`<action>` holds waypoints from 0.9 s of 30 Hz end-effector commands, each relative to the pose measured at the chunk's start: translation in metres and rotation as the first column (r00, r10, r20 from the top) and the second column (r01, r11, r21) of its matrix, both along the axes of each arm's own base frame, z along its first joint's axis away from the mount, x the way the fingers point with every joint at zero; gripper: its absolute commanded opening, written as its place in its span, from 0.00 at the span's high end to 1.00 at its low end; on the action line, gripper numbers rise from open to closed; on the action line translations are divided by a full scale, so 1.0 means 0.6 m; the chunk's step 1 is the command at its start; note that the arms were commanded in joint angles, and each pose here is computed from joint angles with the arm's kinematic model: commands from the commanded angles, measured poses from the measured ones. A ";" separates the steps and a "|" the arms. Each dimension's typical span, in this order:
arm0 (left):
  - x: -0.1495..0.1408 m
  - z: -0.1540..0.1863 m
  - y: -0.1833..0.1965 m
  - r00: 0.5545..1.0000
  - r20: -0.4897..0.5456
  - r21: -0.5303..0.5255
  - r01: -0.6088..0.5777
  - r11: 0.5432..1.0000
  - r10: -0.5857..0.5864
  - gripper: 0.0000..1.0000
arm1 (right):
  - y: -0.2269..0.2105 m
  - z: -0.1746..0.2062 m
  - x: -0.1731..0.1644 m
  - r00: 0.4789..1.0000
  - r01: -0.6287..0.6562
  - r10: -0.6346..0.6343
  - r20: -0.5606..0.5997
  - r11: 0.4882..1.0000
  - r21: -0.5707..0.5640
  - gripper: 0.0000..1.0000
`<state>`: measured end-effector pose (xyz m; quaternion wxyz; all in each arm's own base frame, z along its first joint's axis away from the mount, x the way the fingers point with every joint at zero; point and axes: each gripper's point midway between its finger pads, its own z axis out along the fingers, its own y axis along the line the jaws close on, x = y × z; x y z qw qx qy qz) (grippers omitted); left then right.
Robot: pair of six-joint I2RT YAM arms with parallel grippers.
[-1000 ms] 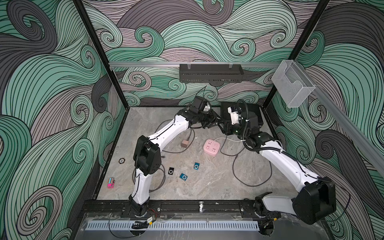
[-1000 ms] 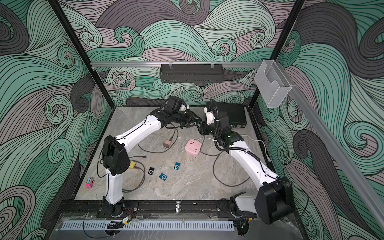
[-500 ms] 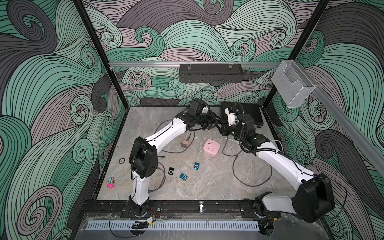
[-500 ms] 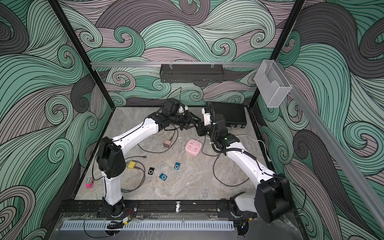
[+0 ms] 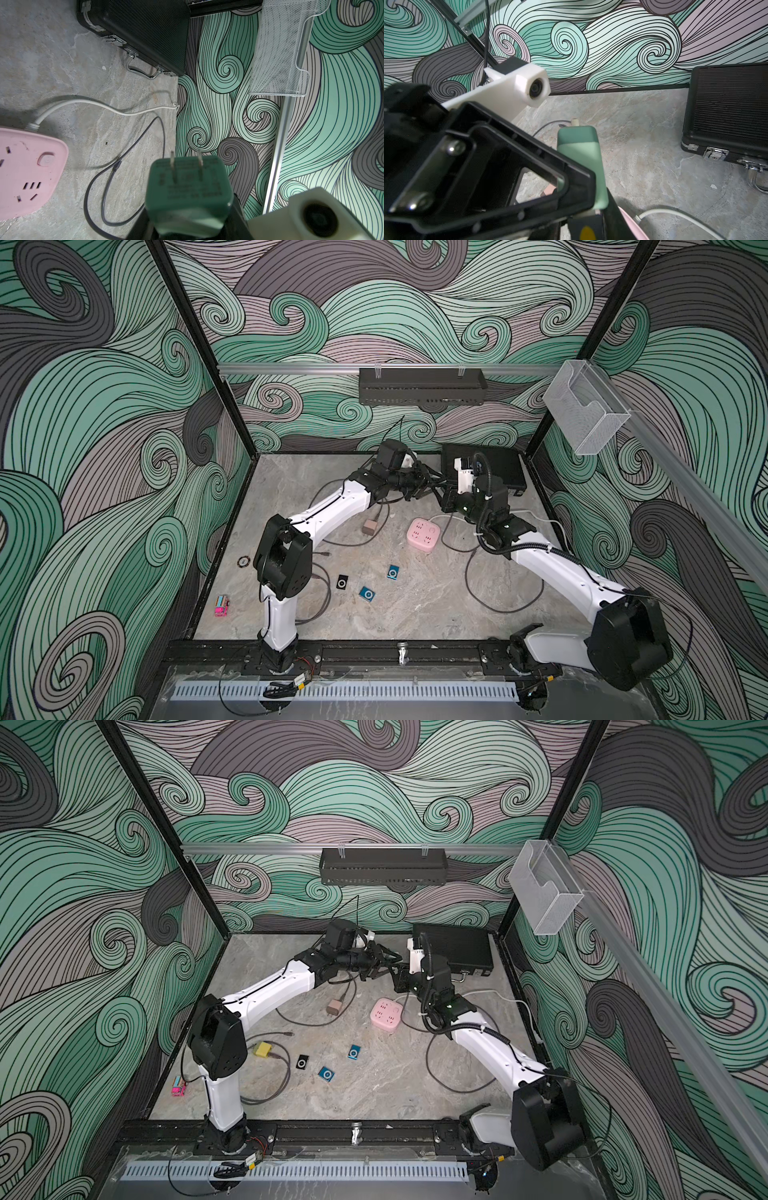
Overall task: Charge mp3
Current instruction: Pick up the plug from the center of the board.
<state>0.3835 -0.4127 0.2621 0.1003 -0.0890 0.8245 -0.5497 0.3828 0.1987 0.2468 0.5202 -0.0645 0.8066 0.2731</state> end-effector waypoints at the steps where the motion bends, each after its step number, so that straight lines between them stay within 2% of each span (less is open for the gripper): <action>1: -0.057 0.021 -0.011 0.993 -0.069 -0.054 0.090 0.994 -0.094 0.74 | -0.036 0.057 0.026 0.980 0.133 -0.141 0.140 0.989 0.064 0.74; 7: -0.055 0.012 -0.010 0.993 -0.092 -0.064 0.068 0.996 -0.074 0.74 | -0.046 0.075 0.017 0.965 0.150 -0.165 0.203 0.985 0.085 0.67; 12: -0.053 0.009 -0.012 0.992 -0.106 -0.085 0.055 0.995 -0.064 0.75 | -0.061 0.084 0.006 0.946 0.177 -0.202 0.255 0.977 0.115 0.66; 18: -0.054 0.016 -0.011 0.993 -0.105 -0.099 0.052 0.994 -0.063 0.75 | -0.043 0.067 0.013 0.966 0.136 -0.148 0.212 0.988 0.068 0.68; 22: -0.057 0.014 -0.010 0.992 -0.108 -0.097 0.054 0.994 -0.065 0.75 | -0.041 0.061 0.015 0.966 0.137 -0.152 0.210 0.987 0.083 0.78; 27: -0.063 0.003 -0.006 0.991 -0.115 -0.077 0.061 0.995 -0.069 0.73 | -0.041 0.064 0.015 0.970 0.141 -0.151 0.192 0.988 0.065 1.00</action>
